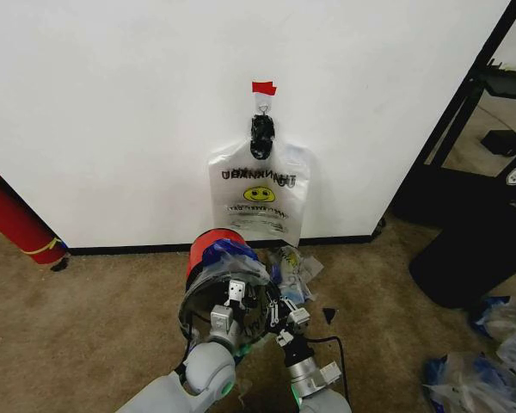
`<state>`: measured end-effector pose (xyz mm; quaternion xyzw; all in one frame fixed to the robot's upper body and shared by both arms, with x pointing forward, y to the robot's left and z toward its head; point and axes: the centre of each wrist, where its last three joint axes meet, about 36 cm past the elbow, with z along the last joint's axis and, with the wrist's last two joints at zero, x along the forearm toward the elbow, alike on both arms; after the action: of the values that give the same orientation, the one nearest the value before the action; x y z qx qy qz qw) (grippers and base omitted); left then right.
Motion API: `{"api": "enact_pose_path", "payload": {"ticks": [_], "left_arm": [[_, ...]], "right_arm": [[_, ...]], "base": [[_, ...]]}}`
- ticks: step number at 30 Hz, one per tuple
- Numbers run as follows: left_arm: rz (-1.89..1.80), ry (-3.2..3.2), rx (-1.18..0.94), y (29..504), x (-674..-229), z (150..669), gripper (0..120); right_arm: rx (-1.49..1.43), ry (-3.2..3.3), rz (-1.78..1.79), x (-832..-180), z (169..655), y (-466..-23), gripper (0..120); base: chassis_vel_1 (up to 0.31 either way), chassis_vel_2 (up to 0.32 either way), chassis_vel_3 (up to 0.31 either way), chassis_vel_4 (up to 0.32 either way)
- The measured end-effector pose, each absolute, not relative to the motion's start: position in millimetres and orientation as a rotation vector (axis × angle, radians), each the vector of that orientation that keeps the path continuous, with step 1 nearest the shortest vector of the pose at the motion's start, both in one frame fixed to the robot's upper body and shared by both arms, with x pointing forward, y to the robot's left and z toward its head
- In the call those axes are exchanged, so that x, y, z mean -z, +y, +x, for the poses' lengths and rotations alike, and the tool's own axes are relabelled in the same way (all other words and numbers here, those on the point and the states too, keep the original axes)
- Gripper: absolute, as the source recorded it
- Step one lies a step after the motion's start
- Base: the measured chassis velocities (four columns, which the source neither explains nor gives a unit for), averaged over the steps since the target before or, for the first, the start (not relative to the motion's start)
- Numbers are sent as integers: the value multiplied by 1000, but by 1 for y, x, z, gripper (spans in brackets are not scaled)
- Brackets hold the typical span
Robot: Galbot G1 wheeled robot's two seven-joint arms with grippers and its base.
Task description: Pick up the garbage bag from the wall and place it over the trash bin.
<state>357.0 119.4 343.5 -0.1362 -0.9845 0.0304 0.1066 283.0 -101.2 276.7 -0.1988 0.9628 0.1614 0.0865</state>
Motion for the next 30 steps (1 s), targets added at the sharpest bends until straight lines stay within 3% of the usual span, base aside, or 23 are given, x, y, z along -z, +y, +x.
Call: {"api": "enact_pose_path", "payload": {"ticks": [13, 30], "left_arm": [[-348, -2909, -94, 124, -351, 322, 0], [-168, -2985, -37, 121, -333, 371, 0]], "right_arm": [[-506, 2920, -531, -270, 286, -102, 0], [-500, 2901, -565, -278, 287, -101, 0]], "base": [[0, 0, 0, 0], [0, 0, 0, 0]]}}
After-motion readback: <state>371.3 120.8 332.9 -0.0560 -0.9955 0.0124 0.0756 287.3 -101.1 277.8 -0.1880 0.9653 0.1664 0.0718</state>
